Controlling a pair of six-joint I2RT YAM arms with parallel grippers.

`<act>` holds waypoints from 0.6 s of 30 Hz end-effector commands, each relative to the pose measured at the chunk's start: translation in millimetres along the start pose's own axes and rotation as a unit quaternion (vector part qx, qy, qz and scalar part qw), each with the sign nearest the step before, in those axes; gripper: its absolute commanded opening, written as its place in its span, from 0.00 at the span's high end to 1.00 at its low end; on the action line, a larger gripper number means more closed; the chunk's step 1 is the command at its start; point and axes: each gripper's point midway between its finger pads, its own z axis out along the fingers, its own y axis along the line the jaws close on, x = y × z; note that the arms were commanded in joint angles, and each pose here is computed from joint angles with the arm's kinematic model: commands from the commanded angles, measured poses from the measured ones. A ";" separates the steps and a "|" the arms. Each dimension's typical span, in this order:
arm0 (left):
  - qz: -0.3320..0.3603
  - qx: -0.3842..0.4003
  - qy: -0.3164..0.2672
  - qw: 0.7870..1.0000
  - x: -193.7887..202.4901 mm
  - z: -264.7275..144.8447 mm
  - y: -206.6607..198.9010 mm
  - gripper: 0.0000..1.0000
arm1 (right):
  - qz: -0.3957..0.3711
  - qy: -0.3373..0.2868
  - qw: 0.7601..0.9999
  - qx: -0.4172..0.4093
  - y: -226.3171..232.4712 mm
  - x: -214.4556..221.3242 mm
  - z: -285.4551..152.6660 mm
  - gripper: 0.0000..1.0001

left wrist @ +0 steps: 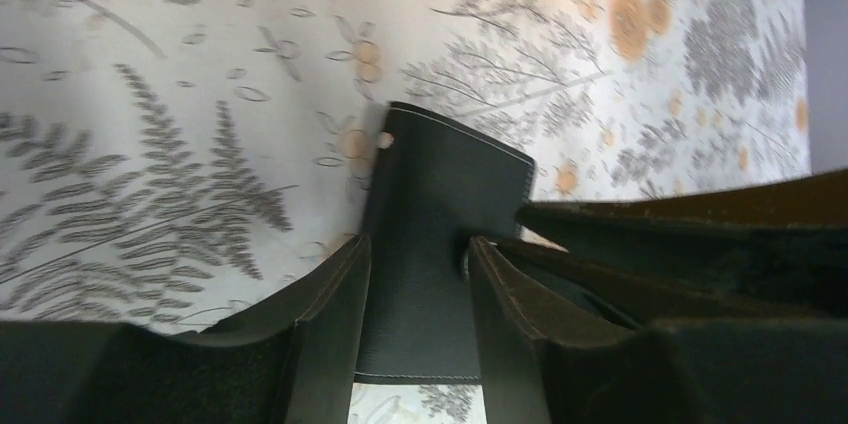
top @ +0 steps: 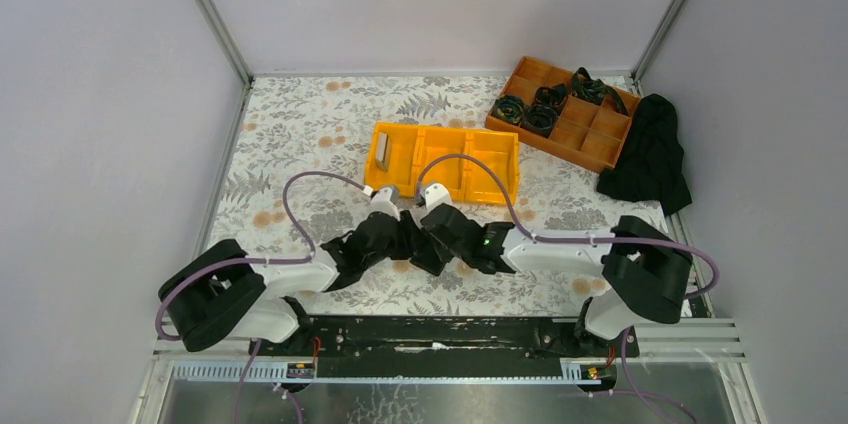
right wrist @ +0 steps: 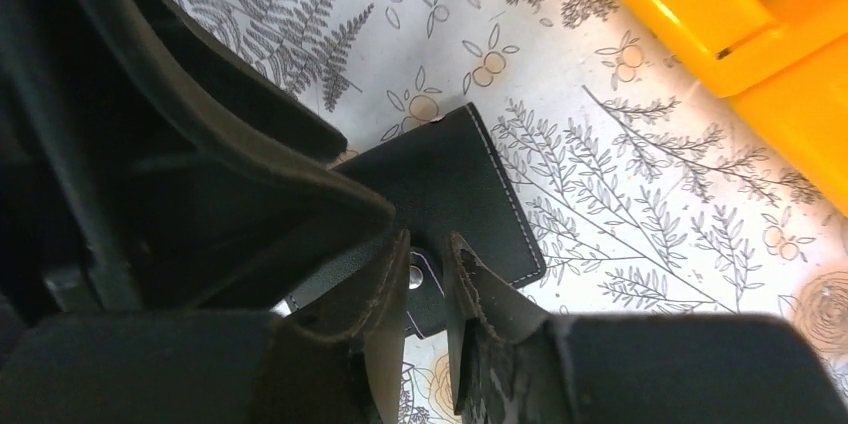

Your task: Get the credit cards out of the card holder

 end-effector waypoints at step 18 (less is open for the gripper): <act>-0.026 0.047 0.074 0.996 32.4 5.6 1.4 1.00 | 0.024 -0.017 0.999 -0.021 -2.7 -7.1 -15.7 0.75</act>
